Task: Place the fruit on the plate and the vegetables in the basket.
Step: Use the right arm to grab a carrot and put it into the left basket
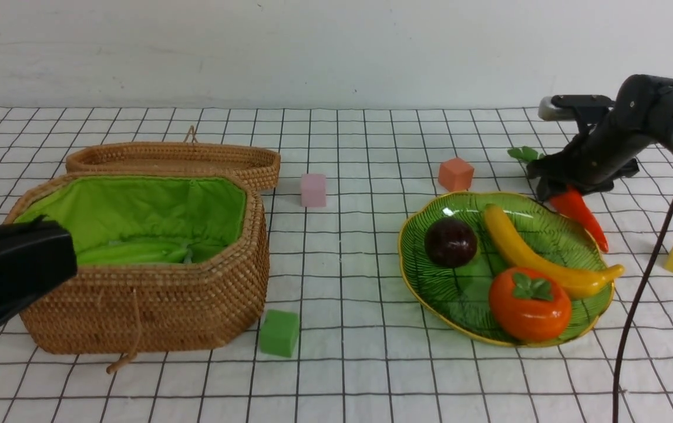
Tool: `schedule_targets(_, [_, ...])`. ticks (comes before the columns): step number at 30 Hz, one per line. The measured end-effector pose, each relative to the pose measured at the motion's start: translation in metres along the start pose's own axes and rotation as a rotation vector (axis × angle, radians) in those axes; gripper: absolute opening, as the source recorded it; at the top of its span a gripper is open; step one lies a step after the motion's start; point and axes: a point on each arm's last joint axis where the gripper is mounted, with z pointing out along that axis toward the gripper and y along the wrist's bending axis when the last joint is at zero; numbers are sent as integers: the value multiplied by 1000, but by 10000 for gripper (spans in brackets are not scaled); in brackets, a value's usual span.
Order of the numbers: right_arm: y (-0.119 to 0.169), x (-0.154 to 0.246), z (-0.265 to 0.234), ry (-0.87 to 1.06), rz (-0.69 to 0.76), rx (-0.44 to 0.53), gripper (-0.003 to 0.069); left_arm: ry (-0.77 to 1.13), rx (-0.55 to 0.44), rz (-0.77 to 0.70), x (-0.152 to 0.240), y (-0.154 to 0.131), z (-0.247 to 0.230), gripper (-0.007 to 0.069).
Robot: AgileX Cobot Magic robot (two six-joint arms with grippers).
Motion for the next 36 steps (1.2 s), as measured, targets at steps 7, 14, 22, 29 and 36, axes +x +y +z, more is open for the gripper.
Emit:
schedule_targets(7, [40,-31,-126,-99,-49,-141,394,96,-202,-41,9,18,-3,10])
schedule_targets(14, [212,-23,-223,-301,-547,-647,394,26,-485,-206,11,40,-34,10])
schedule_targets(22, [364,25,-226,-451,-806,-932,394,25,-565,-234,16,46,-50,10])
schedule_targets(29, [438,60,-174,-581,-916,-877,395,21,-567,-237,16,46,-52,10])
schedule_targets(36, [450,60,-167,-677,-892,-805,647,33,-526,-237,17,42,-50,10])
